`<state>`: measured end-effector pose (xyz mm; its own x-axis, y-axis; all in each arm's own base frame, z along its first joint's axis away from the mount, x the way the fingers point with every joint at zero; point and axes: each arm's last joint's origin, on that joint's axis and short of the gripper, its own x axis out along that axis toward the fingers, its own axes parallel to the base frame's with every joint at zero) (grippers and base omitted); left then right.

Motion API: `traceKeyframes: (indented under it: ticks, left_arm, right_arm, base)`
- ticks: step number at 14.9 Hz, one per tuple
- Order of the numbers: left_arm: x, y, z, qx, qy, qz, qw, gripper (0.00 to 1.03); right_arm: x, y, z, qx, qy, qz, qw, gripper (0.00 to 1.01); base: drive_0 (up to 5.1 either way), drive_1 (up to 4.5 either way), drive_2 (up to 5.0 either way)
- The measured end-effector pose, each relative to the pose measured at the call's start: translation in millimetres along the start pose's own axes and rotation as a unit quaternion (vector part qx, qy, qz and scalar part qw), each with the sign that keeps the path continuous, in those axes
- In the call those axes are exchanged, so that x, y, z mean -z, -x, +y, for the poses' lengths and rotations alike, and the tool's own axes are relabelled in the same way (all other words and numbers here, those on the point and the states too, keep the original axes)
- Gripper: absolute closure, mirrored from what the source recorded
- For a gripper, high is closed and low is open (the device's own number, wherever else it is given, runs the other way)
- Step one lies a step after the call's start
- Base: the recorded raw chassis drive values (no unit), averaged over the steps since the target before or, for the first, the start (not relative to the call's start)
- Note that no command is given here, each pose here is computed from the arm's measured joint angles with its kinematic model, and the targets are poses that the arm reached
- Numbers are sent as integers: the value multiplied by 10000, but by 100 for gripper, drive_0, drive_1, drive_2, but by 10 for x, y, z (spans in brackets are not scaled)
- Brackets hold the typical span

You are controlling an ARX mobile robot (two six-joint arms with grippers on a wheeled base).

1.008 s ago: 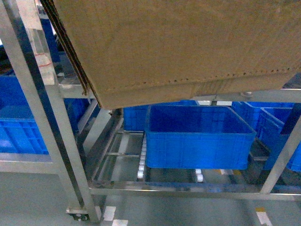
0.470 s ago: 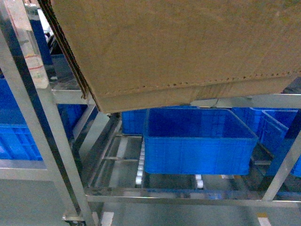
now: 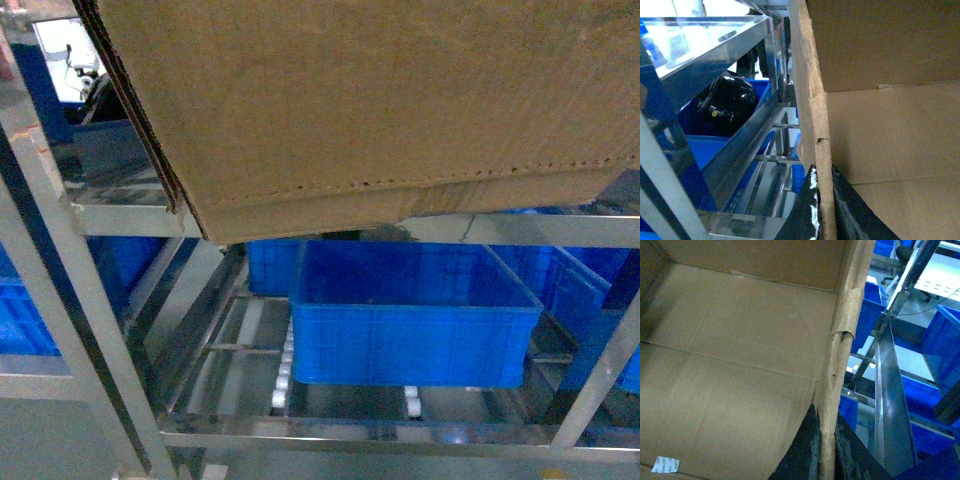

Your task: Sort boxes to right shelf from conveyor

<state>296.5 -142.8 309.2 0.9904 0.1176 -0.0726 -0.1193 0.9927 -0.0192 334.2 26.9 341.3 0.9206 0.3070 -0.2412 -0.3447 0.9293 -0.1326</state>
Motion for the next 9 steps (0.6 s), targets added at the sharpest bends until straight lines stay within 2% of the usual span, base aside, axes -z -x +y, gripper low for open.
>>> traceKeyframes:
  ticks: [4, 7, 9]
  left_arm:
    - [-1, 3, -7, 25, 7, -7, 10000, 101]
    - [-2, 3, -6, 25, 6, -8, 10000, 101]
    - [8, -3, -12, 55, 1, 3, 10000, 101]
  right_arm:
    - [5, 0, -4, 0, -4, 7, 10000, 99]
    - [9, 0, -1, 0, -10, 28, 10000, 99]
    - [19, -11, -2, 0, -15, 47, 10000, 99]
  base:
    - [0, 0, 0]
    - [8, 355, -339]
    - [0, 0, 0]
